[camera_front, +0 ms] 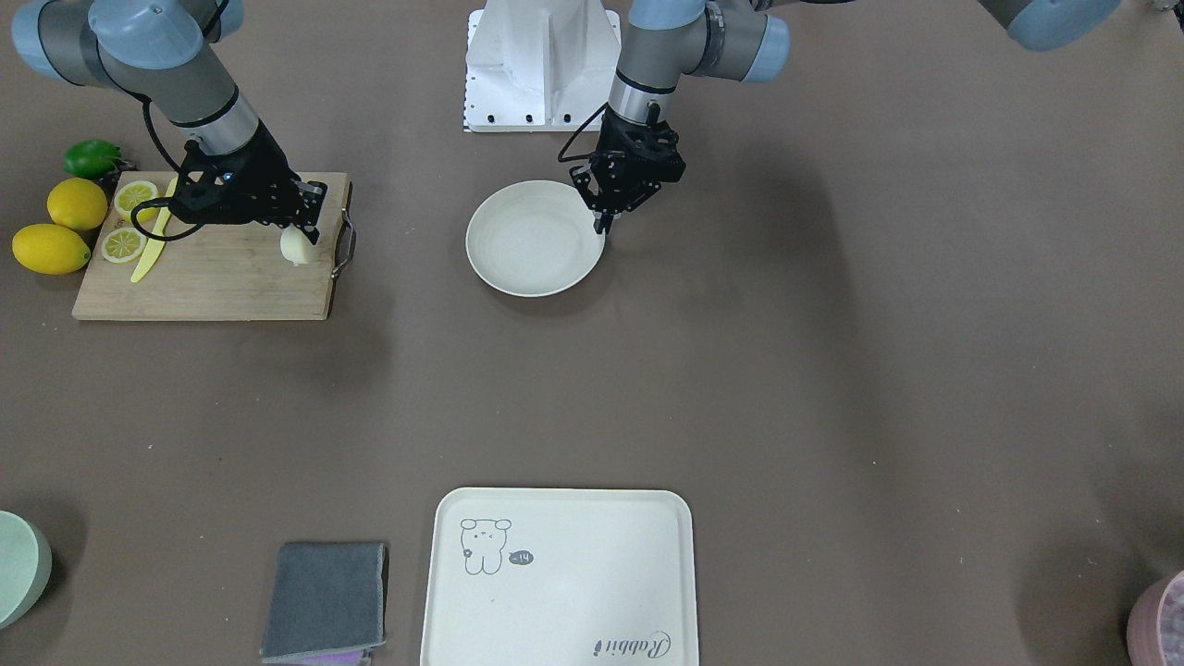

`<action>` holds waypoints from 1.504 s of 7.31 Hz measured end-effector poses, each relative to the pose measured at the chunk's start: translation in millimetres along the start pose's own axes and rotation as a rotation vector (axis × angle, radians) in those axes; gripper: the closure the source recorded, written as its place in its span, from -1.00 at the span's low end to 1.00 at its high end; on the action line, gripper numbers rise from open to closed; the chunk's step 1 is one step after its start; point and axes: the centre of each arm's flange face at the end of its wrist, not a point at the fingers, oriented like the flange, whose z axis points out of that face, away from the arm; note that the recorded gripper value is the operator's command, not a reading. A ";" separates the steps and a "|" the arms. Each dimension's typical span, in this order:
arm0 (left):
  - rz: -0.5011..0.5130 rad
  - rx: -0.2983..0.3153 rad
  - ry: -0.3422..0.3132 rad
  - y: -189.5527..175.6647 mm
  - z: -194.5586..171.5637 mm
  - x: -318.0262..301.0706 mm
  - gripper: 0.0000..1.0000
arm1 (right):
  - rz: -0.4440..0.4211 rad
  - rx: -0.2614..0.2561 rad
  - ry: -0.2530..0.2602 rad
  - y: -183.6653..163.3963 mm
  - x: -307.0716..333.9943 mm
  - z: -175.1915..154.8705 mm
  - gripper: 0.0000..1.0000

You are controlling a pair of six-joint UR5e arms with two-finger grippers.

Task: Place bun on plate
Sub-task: 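Slide plate nearer with left gripper while right grasps and lifts cream bun, then carry bun over plate with right gripper while left releases and withdraws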

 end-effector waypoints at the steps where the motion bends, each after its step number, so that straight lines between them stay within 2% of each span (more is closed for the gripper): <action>1: -0.008 0.021 -0.007 -20.0 0.0 -4.2 -0.96 | 0.005 -0.002 0.010 -4.7 -28.4 -5.1 1.00; 4: 0.012 0.019 -0.026 -145.9 -19.6 -34.4 -0.96 | -0.002 -0.017 0.026 1.8 -108.5 -16.5 1.00; 6: 0.117 0.034 -0.065 -209.8 -34.3 -70.8 -0.96 | -0.033 -0.019 0.032 35.0 -163.9 -2.4 1.00; 8: 0.199 0.058 -0.124 -251.6 -43.3 -116.4 -0.96 | -0.068 -0.008 0.040 58.9 -214.3 24.1 1.00; 10: 0.199 0.083 -0.152 -274.8 -50.3 -136.4 -0.96 | -0.085 -0.008 0.054 68.1 -254.9 49.8 1.00; 11: 0.201 0.089 -0.158 -278.7 -50.8 -139.9 -0.96 | -0.091 -0.011 0.063 71.7 -266.3 60.2 0.11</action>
